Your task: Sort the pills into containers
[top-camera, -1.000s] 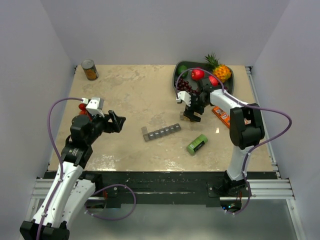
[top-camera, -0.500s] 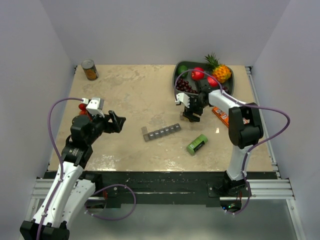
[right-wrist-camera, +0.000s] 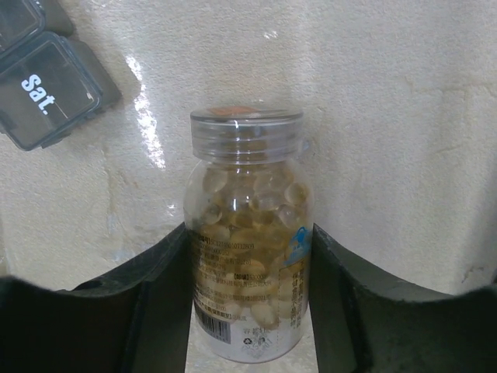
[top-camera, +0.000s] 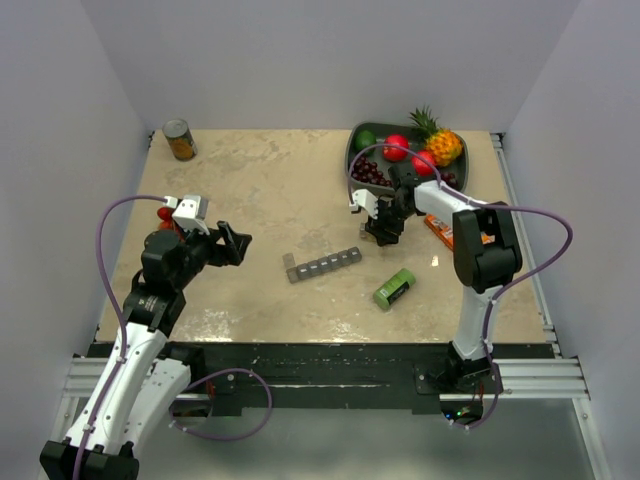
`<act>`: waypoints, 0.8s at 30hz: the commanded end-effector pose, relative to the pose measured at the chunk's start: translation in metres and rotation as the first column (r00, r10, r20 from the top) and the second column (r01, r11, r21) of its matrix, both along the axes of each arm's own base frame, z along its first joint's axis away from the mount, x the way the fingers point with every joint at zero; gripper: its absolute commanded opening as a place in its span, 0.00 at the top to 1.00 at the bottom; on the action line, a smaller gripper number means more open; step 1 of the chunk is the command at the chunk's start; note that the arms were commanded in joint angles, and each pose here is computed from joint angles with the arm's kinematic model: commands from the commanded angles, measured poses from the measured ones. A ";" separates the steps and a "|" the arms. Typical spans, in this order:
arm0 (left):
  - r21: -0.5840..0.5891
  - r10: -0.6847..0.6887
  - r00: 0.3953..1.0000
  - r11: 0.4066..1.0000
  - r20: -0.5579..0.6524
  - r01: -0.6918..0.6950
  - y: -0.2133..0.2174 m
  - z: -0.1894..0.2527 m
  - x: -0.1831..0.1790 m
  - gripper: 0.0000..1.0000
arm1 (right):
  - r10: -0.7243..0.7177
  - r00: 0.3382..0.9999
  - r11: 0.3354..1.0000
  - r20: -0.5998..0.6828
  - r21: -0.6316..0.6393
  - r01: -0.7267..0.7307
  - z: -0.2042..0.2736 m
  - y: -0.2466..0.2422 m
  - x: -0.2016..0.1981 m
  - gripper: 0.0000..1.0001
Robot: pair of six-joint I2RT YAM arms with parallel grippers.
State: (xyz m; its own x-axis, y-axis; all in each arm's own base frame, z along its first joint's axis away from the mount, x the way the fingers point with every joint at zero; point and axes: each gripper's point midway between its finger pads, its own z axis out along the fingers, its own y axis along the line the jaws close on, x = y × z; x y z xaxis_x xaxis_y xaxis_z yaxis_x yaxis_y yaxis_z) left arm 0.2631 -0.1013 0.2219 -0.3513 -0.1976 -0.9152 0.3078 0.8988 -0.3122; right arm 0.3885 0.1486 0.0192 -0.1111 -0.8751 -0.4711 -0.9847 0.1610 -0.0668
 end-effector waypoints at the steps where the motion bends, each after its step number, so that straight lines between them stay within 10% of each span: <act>1: 0.010 -0.012 0.998 1.000 0.057 0.012 0.000 0.011 0.004 0.19 | -0.004 1.000 1.000 -0.011 0.021 0.004 0.001 0.005 -0.005 0.57; 12: 0.010 -0.014 0.998 1.000 0.060 0.013 0.000 0.011 0.004 0.19 | -0.065 0.998 0.996 -0.008 0.067 0.066 0.016 0.010 -0.005 0.94; 24: 0.007 -0.019 0.998 1.000 0.060 0.019 -0.002 0.012 0.004 0.18 | -0.122 0.993 0.979 -0.004 0.162 0.121 0.056 0.021 -0.010 0.98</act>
State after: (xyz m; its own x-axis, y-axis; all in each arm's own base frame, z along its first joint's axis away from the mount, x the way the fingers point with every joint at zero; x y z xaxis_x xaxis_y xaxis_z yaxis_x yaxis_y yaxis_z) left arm 0.2626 -0.1023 0.2213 -0.3545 -0.1966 -0.9142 0.3128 0.8964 -0.3141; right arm 0.3833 0.1560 0.0382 -0.2186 -0.8225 -0.5250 -0.9607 0.2757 -0.0318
